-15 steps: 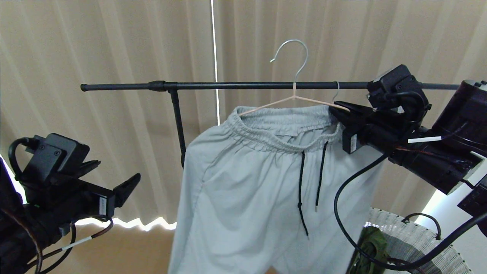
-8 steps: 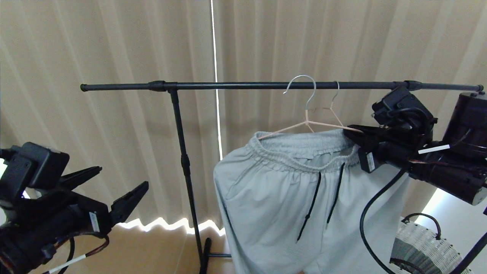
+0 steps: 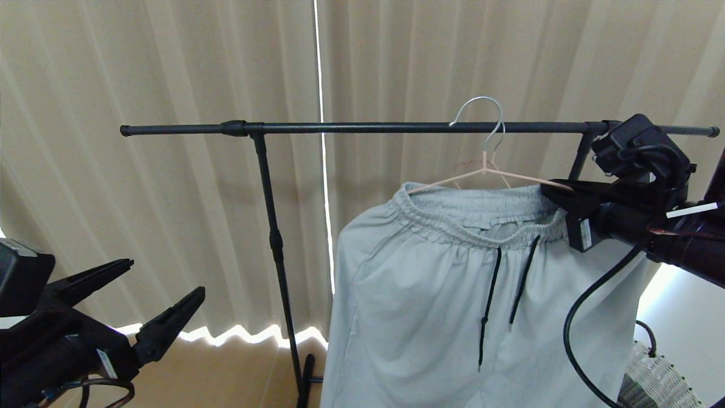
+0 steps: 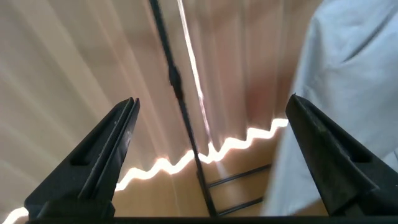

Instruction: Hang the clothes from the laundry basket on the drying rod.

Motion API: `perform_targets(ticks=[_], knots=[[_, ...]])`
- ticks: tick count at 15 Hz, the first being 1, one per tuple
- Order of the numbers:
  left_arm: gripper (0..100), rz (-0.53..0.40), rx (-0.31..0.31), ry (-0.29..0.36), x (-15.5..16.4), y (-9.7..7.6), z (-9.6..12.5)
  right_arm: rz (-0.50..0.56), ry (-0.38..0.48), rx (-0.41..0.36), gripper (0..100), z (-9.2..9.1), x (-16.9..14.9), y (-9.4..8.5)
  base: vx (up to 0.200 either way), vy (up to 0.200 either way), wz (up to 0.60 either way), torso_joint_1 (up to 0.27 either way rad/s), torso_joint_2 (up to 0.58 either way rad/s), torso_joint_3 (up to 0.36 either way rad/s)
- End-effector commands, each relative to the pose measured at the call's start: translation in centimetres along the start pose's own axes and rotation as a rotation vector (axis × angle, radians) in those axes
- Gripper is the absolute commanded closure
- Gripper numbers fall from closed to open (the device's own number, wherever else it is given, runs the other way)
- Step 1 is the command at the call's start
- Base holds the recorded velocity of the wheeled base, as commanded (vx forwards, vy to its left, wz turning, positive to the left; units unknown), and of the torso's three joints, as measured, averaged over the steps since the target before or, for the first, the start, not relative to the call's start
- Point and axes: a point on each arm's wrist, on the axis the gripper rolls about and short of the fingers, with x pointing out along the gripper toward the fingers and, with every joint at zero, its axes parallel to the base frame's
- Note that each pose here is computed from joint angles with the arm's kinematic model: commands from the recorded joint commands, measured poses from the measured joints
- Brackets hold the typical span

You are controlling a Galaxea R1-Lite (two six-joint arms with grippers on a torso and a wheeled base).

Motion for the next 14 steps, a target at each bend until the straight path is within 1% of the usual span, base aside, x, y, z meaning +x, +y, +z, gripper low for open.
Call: perform_targets(ticks=[1, 4, 8, 14], knots=[[0, -0.002, 0.001, -0.005, -0.08, 0.0, 0.05, -0.002, 0.001, 0.0, 100, -0.11, -0.12, -0.05, 0.0, 0.0, 0.0, 0.0, 0.0, 0.0], [0, -0.003, 0.003, -0.015, -0.25, 0.01, 0.15, -0.004, -0.003, 0.004, 100, -0.05, -0.25, -0.09, 0.0, 0.0, 0.0, 0.0, 0.0, 0.0], [0, -0.005, 0.004, -0.012, -0.27, -0.03, 0.07, -0.006, -0.007, 0.004, 100, 0.01, -0.37, -0.12, 0.0, 0.2, 0.0, 0.004, 0.0, 0.002], [0, -0.006, 0.004, -0.006, -0.27, -0.05, -0.07, -0.008, -0.011, 0.004, 100, 0.09, -0.5, -0.16, 0.0, 0.0, 0.0, 0.0, 0.0, 0.0]])
